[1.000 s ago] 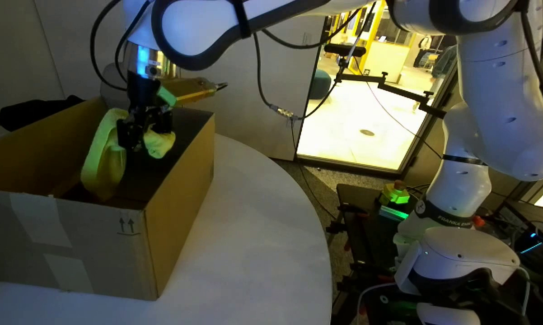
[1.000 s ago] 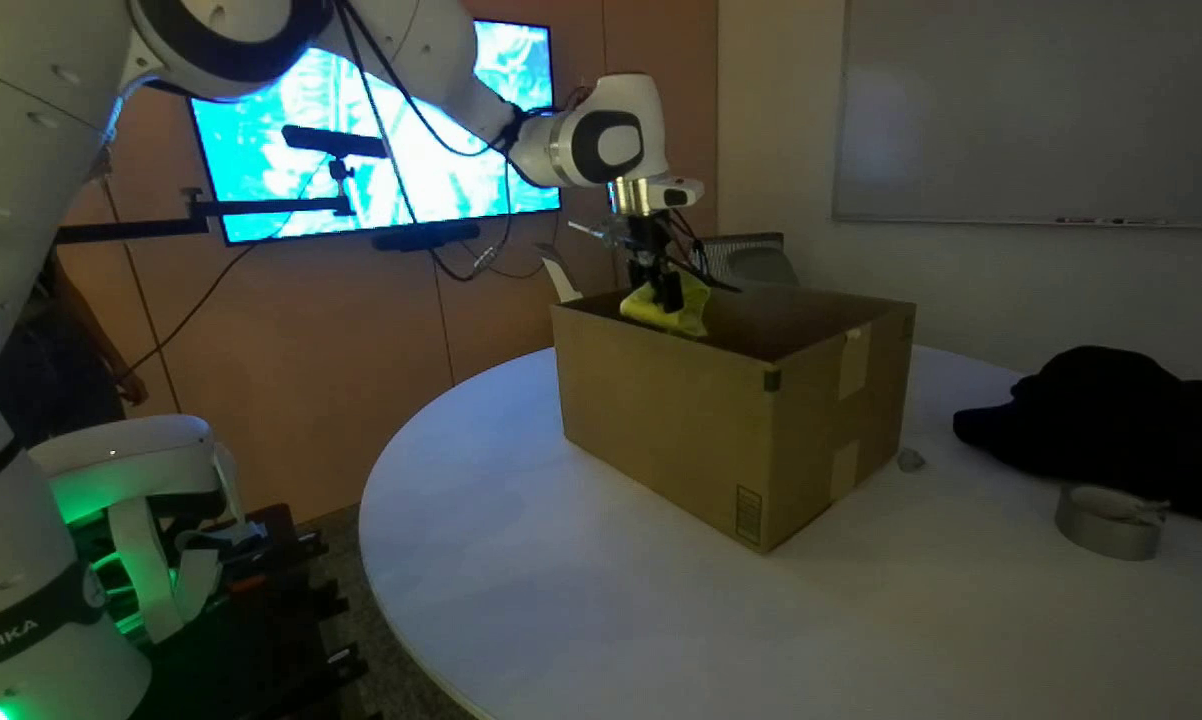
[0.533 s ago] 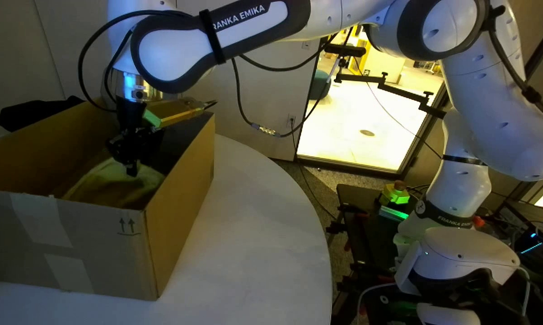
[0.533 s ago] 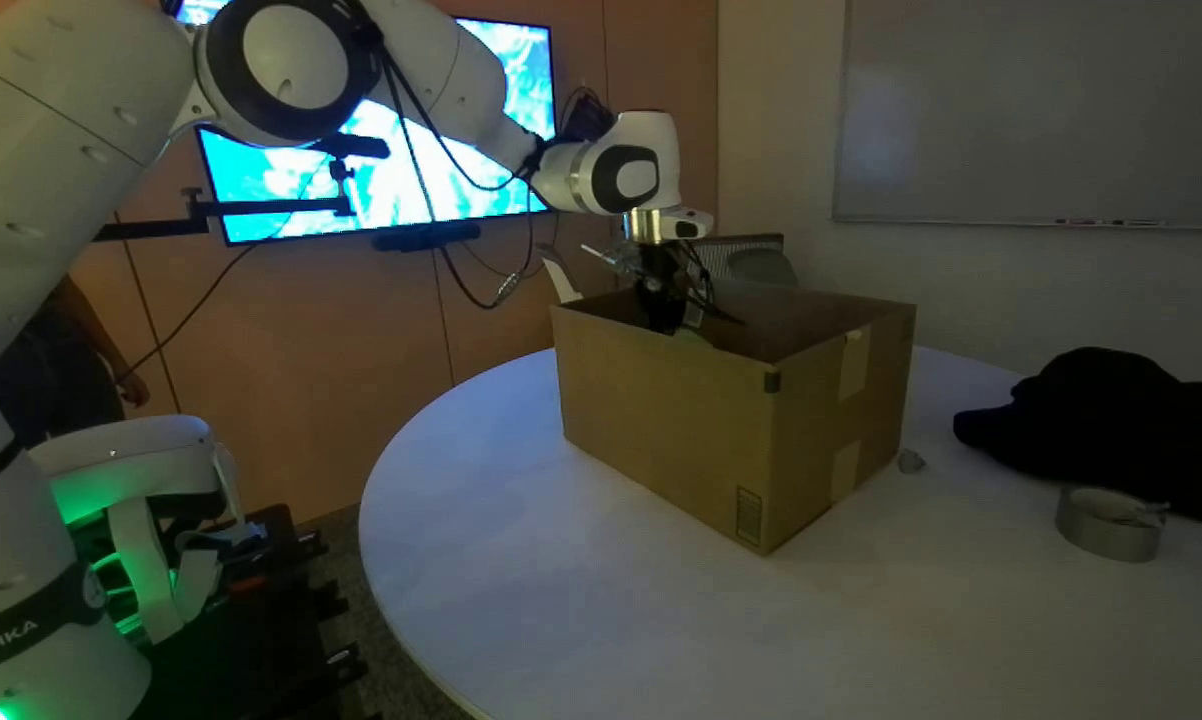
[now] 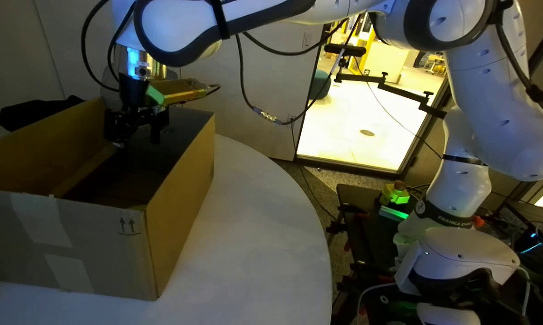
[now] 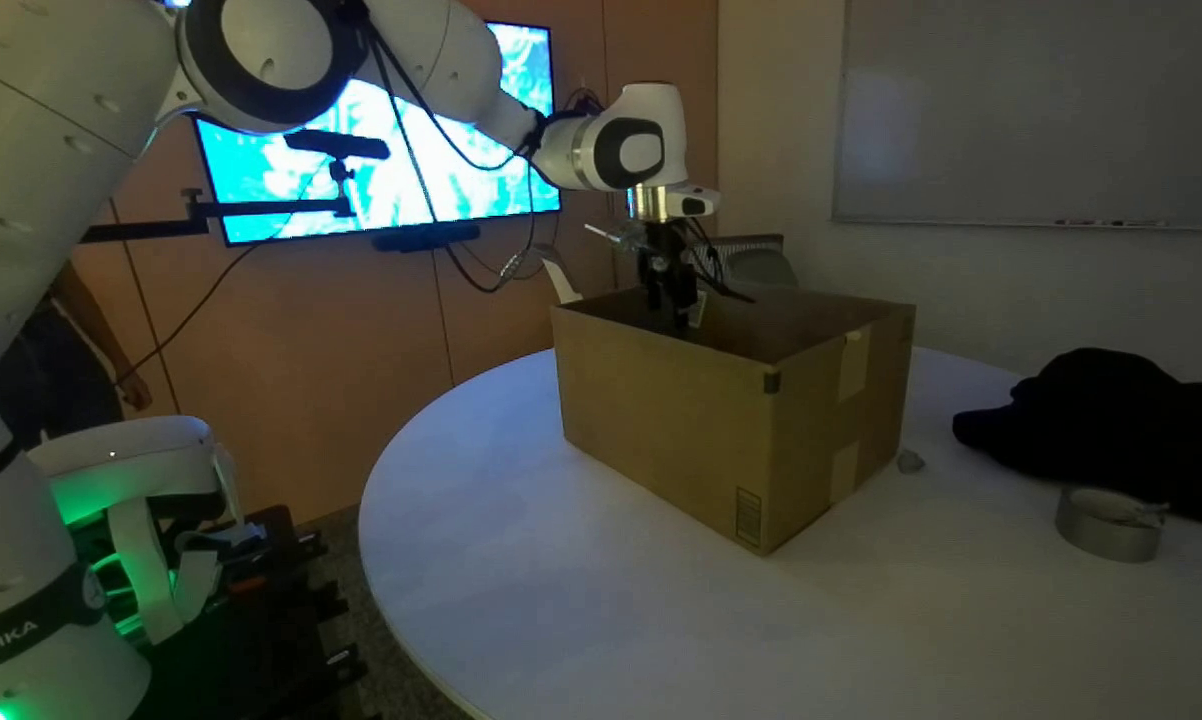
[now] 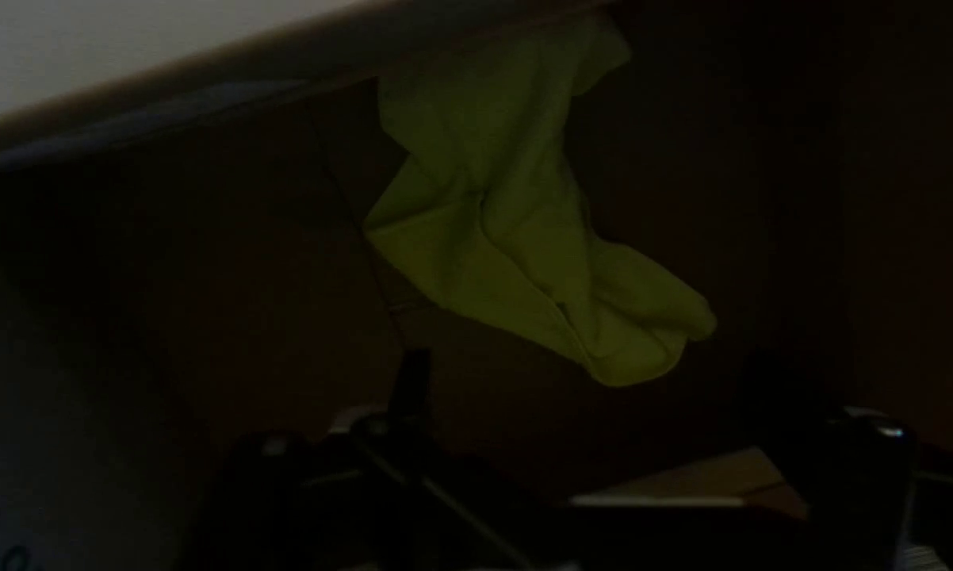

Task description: Put the marker in the cloth and wrap it up

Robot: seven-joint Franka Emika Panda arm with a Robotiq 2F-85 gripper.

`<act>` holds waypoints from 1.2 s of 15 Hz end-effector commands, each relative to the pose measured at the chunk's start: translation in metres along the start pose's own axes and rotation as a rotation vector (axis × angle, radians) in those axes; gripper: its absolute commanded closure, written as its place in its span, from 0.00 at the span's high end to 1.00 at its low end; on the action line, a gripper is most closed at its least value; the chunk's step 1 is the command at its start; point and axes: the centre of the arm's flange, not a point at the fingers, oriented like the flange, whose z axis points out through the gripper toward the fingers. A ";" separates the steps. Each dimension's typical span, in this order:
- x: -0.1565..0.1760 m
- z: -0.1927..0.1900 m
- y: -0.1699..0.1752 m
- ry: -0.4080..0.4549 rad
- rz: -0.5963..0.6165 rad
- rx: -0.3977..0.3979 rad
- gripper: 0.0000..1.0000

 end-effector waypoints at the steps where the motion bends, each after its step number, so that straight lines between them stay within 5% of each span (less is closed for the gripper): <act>1: -0.041 -0.057 0.027 -0.009 -0.007 0.001 1.00; 9: -0.138 -0.137 0.087 -0.136 0.012 0.006 1.00; 18: -0.276 -0.121 0.146 -0.263 -0.060 0.033 1.00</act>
